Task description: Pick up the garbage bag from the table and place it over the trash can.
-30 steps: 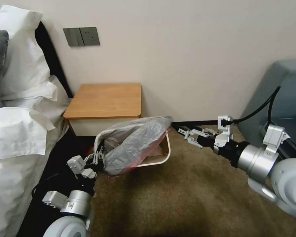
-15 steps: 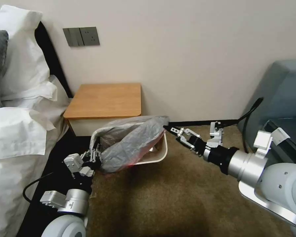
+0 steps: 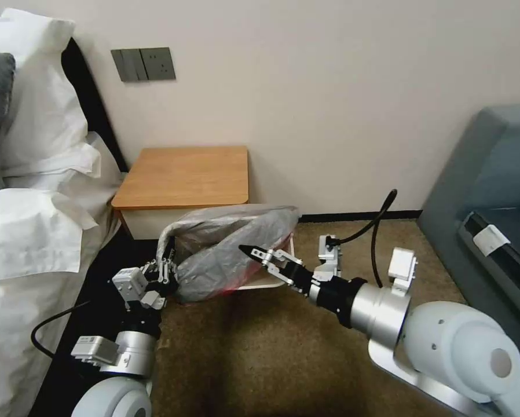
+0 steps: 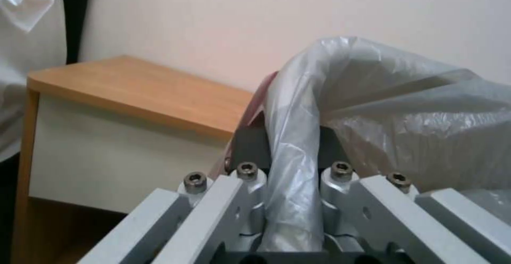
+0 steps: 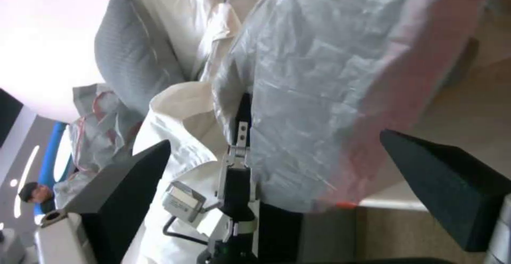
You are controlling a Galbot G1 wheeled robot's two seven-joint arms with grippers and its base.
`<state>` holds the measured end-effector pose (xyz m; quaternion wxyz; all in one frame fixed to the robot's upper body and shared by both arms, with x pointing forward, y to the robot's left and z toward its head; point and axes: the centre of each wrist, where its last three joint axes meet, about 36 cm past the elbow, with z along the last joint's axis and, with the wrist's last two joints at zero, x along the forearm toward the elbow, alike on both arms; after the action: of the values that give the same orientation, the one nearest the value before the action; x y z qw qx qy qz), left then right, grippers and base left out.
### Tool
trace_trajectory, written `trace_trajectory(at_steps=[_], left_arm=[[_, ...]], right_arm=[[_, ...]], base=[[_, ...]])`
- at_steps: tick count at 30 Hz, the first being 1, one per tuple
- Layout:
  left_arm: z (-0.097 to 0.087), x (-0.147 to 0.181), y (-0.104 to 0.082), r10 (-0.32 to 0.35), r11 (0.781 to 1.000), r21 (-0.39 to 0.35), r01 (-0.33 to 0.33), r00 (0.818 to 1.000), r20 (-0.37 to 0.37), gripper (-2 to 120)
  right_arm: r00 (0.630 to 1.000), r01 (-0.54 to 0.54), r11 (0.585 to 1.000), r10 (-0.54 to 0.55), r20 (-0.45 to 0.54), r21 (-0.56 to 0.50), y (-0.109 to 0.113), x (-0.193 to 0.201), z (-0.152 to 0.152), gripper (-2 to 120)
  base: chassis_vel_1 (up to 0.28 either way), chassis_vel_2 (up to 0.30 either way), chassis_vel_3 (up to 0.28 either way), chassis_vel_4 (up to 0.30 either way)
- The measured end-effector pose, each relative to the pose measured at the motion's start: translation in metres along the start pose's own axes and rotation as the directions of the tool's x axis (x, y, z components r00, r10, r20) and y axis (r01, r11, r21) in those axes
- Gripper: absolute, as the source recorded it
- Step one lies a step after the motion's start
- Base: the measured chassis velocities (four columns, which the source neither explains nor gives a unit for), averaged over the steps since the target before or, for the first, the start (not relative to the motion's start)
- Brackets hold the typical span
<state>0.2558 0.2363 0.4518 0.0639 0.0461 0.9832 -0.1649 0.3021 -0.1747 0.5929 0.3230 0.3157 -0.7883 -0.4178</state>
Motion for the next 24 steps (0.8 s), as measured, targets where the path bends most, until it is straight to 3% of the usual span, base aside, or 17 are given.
trace_trajectory(at_steps=[5,11,24], left_arm=[[-0.002,-0.001,0.0,0.003,1.0,-0.016,-0.003,1.0,0.016,9],[-0.002,-0.003,0.0,0.012,0.996,-0.091,-0.006,0.998,0.066,9],[-0.008,-0.003,-0.002,0.019,0.996,-0.086,-0.012,0.996,0.086,9]], right_arm=[[0.999,-0.029,0.999,0.029,0.019,0.029,0.001,-0.002,0.001,100],[0.997,-0.063,0.995,0.06,0.04,0.072,0.003,-0.003,0.001,100],[0.994,-0.063,0.993,0.054,0.094,0.1,-0.006,-0.026,0.001,100]], base=[[0.0,0.0,0.0,0.0],[0.0,0.0,0.0,0.0],[0.0,0.0,0.0,0.0]])
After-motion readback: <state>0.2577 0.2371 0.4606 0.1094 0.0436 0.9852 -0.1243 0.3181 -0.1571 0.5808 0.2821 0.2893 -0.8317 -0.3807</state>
